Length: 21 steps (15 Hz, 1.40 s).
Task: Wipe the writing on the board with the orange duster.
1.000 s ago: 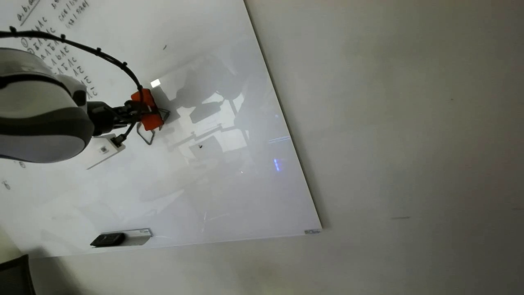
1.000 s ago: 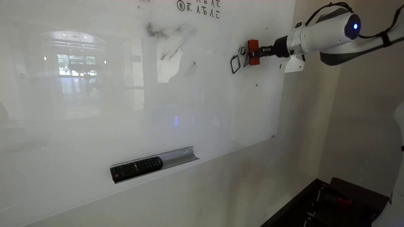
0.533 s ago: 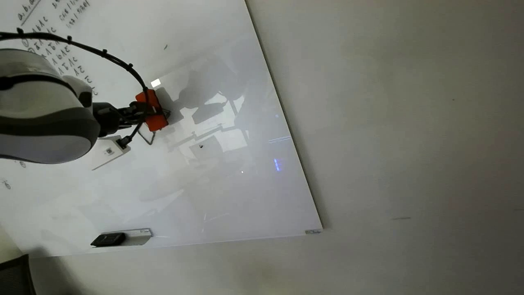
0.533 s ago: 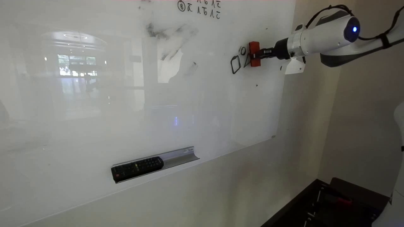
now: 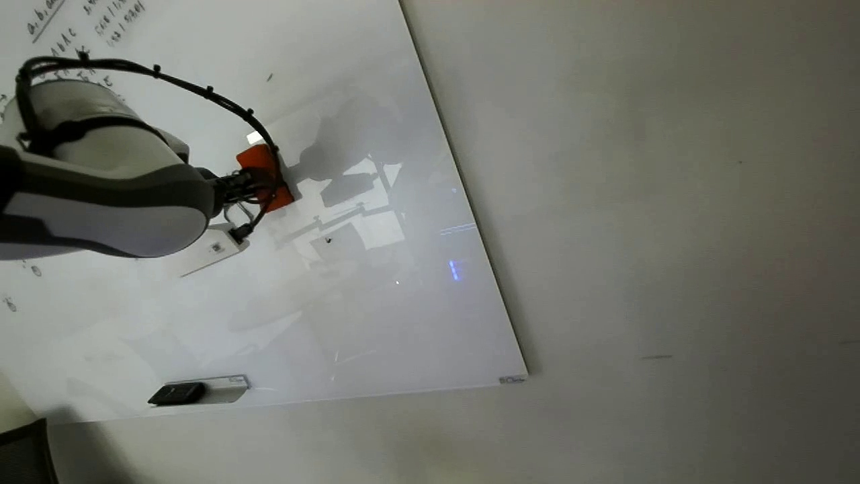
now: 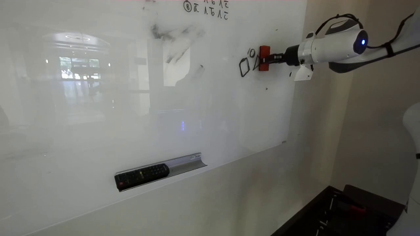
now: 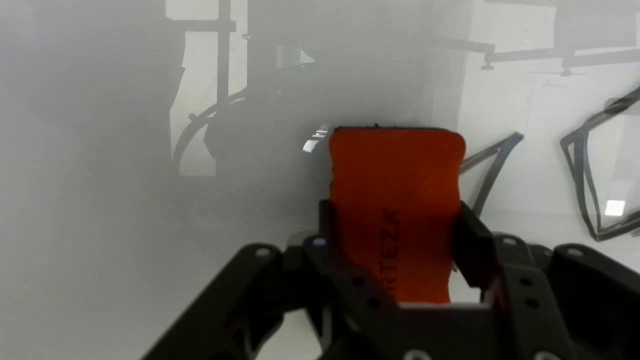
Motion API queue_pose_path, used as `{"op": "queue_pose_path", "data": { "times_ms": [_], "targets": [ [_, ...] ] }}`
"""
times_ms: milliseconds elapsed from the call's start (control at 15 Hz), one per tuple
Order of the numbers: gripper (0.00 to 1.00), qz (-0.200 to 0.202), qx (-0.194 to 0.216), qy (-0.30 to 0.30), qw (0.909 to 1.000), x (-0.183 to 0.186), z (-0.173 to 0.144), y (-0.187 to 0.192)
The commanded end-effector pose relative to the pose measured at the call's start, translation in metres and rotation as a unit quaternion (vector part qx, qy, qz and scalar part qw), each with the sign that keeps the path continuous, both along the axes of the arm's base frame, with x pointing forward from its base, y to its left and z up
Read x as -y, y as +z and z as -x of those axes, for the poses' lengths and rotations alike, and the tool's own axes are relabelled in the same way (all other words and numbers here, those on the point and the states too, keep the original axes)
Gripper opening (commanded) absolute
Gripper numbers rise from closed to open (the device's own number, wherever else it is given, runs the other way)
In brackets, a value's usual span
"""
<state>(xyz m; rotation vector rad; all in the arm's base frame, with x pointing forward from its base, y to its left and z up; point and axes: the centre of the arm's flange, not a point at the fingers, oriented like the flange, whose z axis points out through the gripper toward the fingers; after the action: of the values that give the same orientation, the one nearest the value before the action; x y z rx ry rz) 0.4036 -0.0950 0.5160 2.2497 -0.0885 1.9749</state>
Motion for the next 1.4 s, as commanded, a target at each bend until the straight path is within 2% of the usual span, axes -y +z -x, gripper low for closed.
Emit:
{"op": "queue_pose_path", "data": {
  "times_ms": [0,400,867,1333],
  "targets": [
    [0.31,-0.007,0.028,0.026,0.9993,-0.008,-0.024,0.0],
    [0.31,-0.016,0.021,0.046,0.9986,-0.034,-0.033,0.0],
    [0.31,0.011,0.0,0.064,0.9979,-0.077,-0.041,-0.008],
    [0.31,0.012,-0.018,0.083,0.9963,-0.132,-0.055,-0.017]
  ]
}}
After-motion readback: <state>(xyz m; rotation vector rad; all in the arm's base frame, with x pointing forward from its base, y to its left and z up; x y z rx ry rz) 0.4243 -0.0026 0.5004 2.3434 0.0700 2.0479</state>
